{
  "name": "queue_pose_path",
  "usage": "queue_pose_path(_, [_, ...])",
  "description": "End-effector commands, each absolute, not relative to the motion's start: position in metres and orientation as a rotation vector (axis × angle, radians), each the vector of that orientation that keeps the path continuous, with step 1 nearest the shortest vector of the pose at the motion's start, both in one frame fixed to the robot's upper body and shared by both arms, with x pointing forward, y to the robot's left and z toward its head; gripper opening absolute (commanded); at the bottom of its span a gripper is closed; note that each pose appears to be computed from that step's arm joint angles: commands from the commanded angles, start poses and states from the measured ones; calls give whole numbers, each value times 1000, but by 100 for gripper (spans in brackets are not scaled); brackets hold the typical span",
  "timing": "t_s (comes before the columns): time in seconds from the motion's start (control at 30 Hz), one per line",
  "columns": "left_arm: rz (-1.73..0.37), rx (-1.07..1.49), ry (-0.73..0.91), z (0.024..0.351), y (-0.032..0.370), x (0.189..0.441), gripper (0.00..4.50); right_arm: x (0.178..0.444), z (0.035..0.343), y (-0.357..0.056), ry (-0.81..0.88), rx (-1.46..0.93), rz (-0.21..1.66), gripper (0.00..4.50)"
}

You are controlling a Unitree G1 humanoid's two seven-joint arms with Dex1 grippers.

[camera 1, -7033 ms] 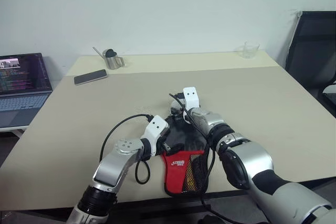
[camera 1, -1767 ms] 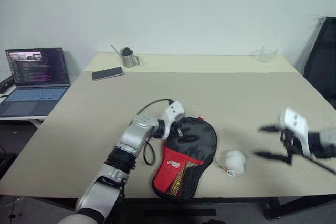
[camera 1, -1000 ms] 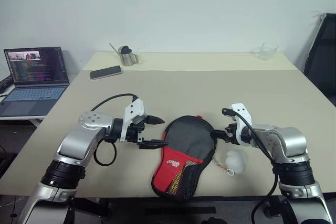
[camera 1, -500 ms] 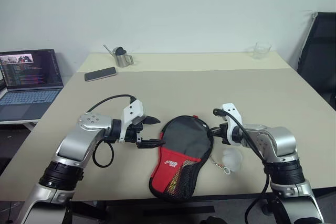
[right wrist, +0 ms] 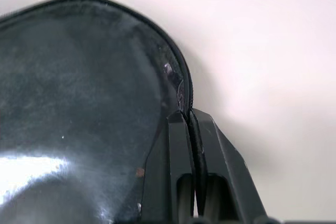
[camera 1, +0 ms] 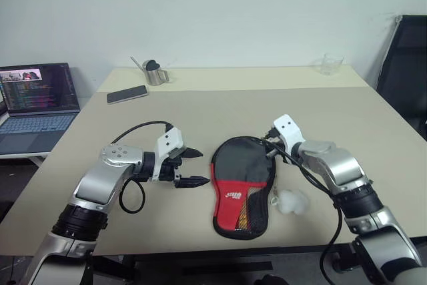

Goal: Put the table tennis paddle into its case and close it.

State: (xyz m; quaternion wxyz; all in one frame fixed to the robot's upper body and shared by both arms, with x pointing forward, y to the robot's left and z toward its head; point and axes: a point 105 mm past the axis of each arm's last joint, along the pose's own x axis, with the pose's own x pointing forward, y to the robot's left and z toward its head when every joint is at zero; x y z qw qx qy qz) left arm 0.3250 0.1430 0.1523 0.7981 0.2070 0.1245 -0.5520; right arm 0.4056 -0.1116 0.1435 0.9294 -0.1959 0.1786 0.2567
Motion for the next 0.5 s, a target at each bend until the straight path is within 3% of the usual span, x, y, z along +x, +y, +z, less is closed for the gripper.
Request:
queue_pose_path(0.03, [-1180,473,222,163,140,329,450,418,165,-104,250,-489,560,1])
queue_pose_path(0.4, [-1221,449,170,171,127,326,450,429,151,-106,310,-535,596,1])
queue_pose_path(0.5, [-1245,434,136,177,120,327,450,428,151,-108,321,-509,597,65])
